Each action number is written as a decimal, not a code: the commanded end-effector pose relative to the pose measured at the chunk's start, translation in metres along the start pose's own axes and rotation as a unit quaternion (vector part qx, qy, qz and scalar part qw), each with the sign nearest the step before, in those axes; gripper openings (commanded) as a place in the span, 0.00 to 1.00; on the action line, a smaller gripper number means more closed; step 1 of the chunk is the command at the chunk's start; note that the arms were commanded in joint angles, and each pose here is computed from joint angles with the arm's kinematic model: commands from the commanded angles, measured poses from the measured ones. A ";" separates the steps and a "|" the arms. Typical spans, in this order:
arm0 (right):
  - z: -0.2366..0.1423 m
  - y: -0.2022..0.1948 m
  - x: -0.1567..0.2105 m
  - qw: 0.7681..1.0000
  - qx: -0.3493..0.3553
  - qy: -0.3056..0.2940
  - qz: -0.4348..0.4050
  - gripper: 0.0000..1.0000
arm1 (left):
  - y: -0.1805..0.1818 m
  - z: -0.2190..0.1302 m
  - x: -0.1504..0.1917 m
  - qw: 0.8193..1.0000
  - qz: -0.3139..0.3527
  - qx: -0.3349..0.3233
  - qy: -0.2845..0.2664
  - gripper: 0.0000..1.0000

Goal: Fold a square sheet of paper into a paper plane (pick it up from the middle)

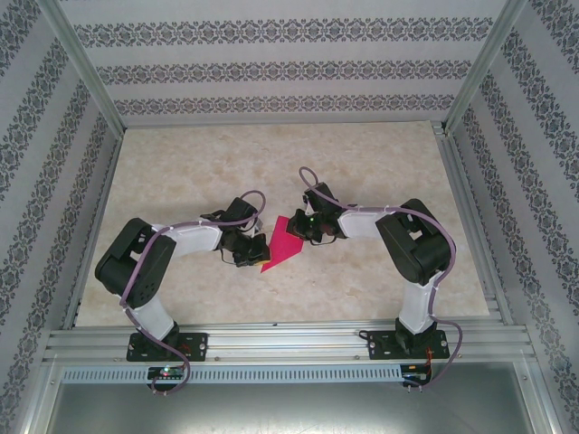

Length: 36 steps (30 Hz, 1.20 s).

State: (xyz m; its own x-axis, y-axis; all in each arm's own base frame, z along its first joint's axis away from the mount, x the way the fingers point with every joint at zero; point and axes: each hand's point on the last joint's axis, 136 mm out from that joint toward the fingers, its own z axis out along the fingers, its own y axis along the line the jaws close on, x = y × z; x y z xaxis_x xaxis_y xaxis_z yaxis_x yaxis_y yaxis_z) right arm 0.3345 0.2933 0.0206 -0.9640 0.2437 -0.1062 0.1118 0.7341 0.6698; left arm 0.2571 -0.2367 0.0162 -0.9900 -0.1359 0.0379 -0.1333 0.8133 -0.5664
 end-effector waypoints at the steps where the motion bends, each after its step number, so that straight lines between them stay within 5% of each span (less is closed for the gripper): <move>1: -0.014 0.032 0.001 0.999 -0.024 -0.002 -0.036 0.10 | 0.036 0.011 0.012 0.998 -0.020 -0.055 0.014 0.07; 17: 0.022 0.010 0.048 1.000 0.006 0.007 -0.015 0.06 | 0.038 0.007 0.009 0.997 -0.016 -0.070 0.006 0.05; 36: -0.011 -0.036 -0.061 0.996 0.016 -0.083 0.015 0.09 | 0.044 0.010 0.019 0.997 -0.014 -0.071 0.021 0.04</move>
State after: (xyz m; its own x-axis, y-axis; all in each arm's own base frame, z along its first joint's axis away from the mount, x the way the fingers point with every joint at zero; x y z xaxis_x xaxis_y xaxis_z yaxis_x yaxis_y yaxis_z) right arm 0.3713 0.2627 0.0182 -0.9246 0.3466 -0.1580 0.1475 0.7082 0.6904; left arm 0.2587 -0.2358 0.0161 -0.9917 -0.1276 0.0161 -0.1143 0.8169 -0.5653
